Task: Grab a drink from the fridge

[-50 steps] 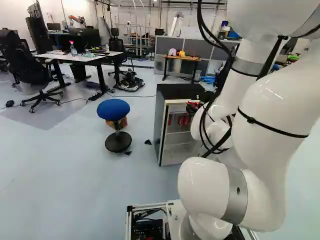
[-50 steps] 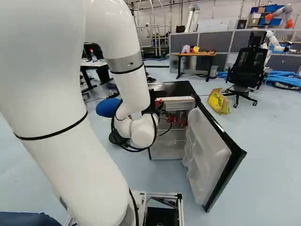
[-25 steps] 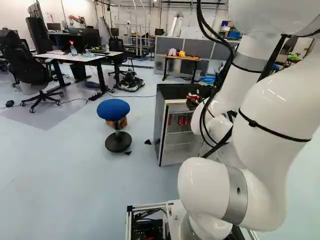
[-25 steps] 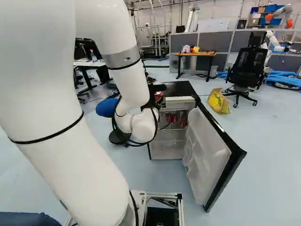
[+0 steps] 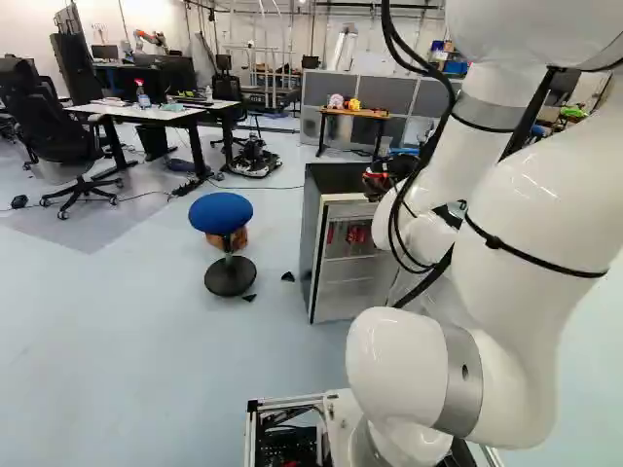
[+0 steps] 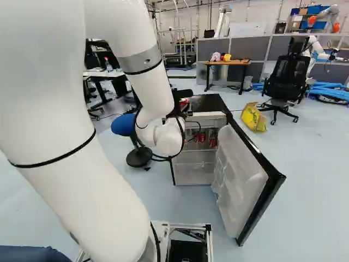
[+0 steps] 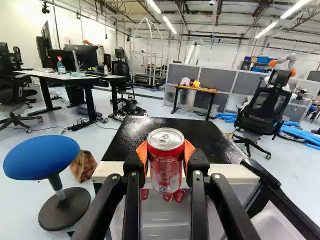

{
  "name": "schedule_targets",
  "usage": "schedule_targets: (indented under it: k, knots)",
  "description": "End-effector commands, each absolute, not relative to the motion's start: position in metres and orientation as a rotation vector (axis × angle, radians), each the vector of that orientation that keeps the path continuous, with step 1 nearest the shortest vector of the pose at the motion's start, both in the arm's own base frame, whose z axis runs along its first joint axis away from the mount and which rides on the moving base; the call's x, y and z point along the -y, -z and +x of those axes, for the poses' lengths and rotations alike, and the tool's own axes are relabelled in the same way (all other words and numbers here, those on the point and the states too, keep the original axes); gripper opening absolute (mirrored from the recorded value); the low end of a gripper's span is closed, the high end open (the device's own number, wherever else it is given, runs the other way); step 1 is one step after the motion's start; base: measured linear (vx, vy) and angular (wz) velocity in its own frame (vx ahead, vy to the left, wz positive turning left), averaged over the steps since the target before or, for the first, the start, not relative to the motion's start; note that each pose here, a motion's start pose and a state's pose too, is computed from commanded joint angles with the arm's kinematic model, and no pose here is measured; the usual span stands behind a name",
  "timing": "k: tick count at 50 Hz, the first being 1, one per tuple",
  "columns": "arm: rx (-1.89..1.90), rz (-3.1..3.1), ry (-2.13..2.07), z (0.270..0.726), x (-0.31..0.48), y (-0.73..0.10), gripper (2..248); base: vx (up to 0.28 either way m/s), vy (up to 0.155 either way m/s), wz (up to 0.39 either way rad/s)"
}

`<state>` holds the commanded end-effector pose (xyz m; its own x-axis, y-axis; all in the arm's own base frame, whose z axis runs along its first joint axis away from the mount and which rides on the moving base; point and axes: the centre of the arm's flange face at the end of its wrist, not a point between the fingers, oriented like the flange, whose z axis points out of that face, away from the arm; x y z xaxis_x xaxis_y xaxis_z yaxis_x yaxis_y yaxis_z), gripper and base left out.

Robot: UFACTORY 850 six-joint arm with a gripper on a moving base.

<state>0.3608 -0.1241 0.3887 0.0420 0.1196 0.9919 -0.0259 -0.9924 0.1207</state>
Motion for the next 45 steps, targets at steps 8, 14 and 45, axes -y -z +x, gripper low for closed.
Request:
schedule_targets:
  k: [8,14,45]
  knots:
    - [-0.112,2.180,-2.114,0.372,0.125,-0.392,93,0.000,0.000,0.000]
    - [-0.121,2.181,-2.120,0.381,0.126,-0.391,93,0.000,0.000,0.000]
    - [-0.163,2.195,-2.129,0.430,0.131,-0.388,93,0.000,0.000,0.000]
